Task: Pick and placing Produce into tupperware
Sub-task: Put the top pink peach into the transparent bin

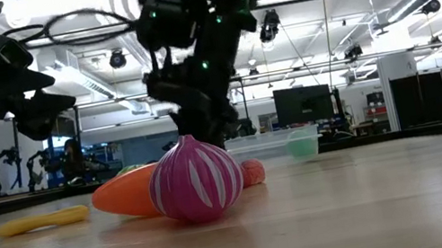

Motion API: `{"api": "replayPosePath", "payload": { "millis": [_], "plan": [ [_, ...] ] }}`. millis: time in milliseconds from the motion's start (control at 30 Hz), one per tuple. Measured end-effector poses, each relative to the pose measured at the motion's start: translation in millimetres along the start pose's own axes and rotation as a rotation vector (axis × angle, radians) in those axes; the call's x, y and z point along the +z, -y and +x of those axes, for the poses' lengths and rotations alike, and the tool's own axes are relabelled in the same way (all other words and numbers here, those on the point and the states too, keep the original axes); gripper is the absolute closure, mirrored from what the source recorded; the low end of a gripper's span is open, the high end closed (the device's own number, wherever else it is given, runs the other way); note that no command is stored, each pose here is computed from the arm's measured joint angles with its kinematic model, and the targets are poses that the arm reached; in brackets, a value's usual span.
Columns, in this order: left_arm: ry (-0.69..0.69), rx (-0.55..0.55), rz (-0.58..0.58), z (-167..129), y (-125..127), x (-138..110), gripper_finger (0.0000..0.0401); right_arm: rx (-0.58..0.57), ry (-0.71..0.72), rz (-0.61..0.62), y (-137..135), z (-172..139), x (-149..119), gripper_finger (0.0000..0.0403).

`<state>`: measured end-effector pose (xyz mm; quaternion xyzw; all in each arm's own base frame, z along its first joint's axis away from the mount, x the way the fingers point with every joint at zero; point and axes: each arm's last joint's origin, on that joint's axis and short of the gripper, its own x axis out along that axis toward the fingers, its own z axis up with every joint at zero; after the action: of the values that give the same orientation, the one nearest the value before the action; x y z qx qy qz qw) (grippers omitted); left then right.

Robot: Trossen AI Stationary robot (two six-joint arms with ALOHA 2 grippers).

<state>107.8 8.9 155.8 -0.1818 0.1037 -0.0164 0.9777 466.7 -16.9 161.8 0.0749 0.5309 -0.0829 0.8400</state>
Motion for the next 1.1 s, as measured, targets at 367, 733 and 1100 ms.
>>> {"api": "replayPosePath", "payload": {
  "millis": [367, 733, 1100],
  "plan": [
    [0.000, 0.000, 0.000, 0.0, 0.0, 0.0, 0.0193, -0.014, -0.017, 0.061, 2.1, -5.7, 1.4, 0.0302],
    [0.001, 0.000, 0.001, -0.1, 0.1, 0.1, 0.0193, -0.220, 0.017, 0.242, 25.4, -79.1, 2.6, 0.0303],
    [0.001, 0.000, 0.000, -0.1, 0.1, 0.1, 0.0193, -0.222, -0.244, 0.487, 93.4, -83.1, -30.2, 0.0285]
  ]
}}
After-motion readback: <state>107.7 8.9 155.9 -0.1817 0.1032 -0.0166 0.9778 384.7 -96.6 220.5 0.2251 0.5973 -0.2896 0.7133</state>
